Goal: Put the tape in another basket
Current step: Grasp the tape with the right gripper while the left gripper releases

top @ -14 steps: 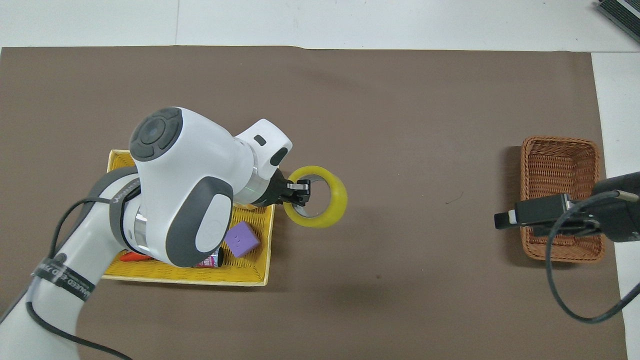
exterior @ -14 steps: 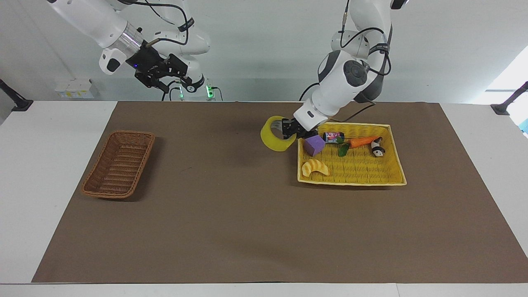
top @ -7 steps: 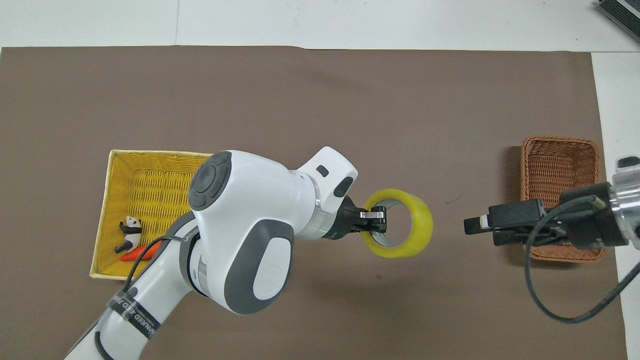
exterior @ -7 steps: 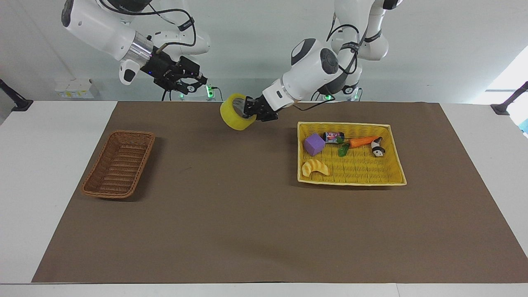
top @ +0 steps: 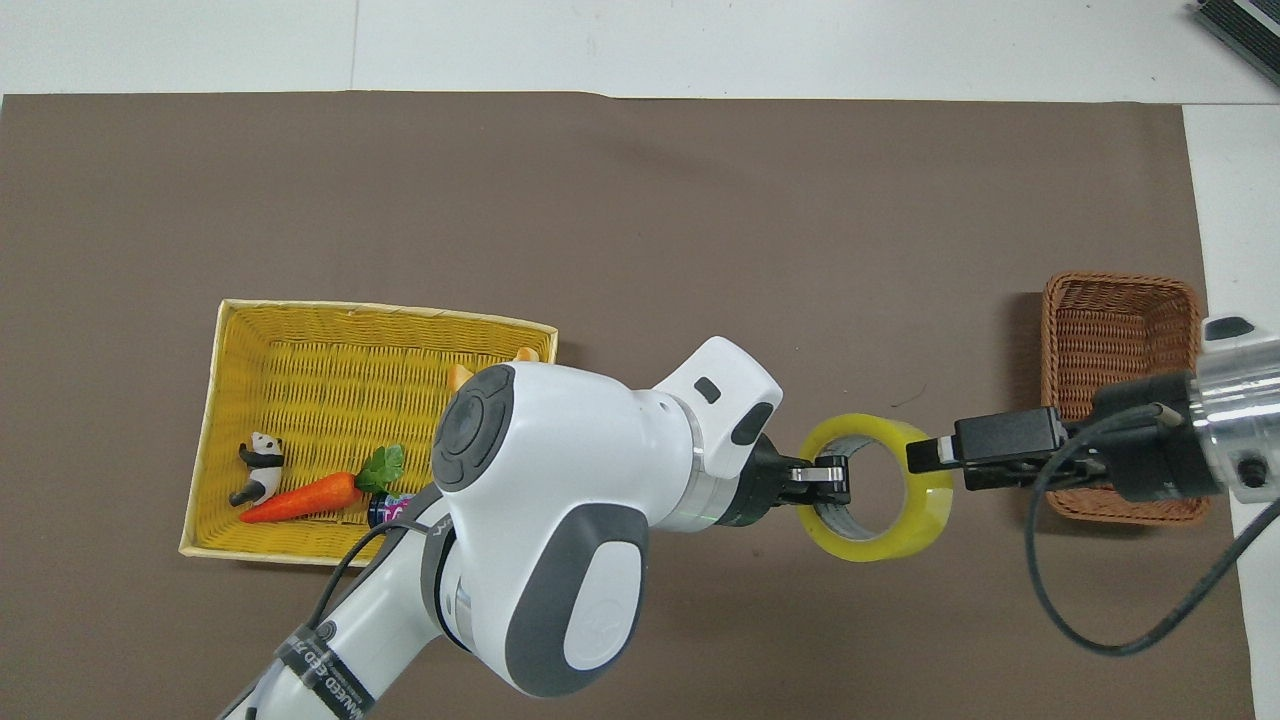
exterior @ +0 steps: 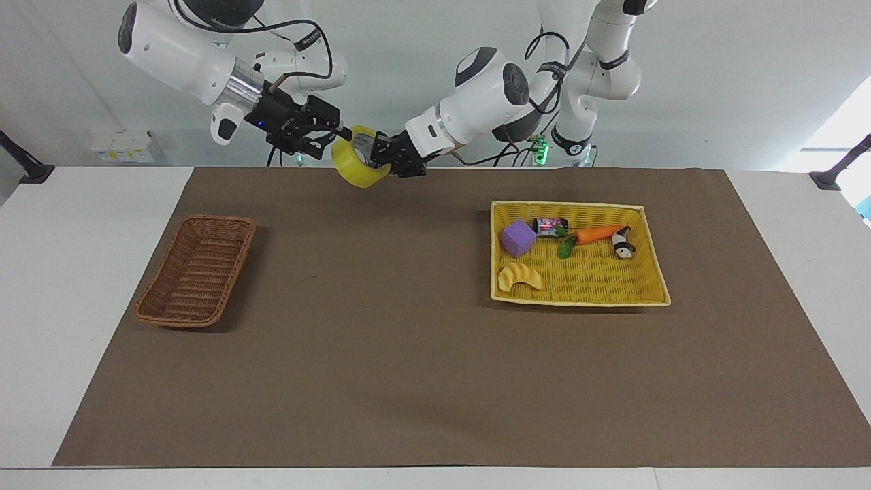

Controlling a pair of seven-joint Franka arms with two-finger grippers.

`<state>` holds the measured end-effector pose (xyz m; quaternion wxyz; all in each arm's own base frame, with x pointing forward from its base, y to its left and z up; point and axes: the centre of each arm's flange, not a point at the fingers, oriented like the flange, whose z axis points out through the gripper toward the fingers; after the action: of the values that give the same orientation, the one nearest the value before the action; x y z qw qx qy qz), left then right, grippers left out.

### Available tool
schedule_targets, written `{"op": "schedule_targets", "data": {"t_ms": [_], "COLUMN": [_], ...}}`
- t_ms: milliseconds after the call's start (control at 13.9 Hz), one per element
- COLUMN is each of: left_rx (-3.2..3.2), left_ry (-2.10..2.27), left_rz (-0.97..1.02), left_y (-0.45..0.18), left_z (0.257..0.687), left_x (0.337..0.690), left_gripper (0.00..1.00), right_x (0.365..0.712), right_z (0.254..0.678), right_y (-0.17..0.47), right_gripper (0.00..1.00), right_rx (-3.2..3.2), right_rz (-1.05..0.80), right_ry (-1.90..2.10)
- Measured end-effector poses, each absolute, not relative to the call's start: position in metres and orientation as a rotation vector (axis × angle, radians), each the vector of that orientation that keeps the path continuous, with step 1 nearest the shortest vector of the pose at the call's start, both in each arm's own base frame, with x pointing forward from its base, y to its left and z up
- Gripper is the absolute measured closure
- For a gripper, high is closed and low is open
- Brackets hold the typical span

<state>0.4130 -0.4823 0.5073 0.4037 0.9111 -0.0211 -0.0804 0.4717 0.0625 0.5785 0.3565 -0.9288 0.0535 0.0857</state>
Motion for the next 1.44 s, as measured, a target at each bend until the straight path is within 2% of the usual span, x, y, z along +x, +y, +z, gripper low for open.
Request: {"op": "schedule_targets", "data": {"t_ms": [502,574,789,861,1148,1220,1435], "left_rx": [2.246,2.239,2.220,2.217,2.211,2.208,2.192], "left_ry": [-0.042,-0.044,-0.042,-0.035,0.028,0.053,0.117], "left_rz": [-0.168,-0.161,-0.152,-0.143,-0.157,-0.164,-0.168], "left_y": [-0.503,-0.507,-0.517,-0.519,-0.523,-0.522,-0.517], "left_z": [0.517,0.518,0.522,0.521,0.521,0.525,0.546], "left_x": [0.392,0.388,0.375,0.372,0.366,0.365,0.359], "left_gripper": [0.77,0.77,0.77,0.77,0.74,0.66,0.30], "right_x": [0.468,0.467,0.463,0.462,0.460,0.459,0.459], "right_z": [0.577,0.577,0.573,0.573,0.573,0.572,0.570], "right_y": [0.061,0.061,0.060,0.057,0.053,0.052,0.052], "right_gripper": [0.00,0.05,0.40,0.46,0.46,0.46,0.46], "right_rx": [-2.401,-2.404,-2.412,-2.412,-2.418,-2.420,-2.423], "right_rz": [0.212,0.208,0.245,0.257,0.265,0.268,0.271], "right_ry": [0.108,0.094,0.087,0.088,0.092,0.093,0.094]}}
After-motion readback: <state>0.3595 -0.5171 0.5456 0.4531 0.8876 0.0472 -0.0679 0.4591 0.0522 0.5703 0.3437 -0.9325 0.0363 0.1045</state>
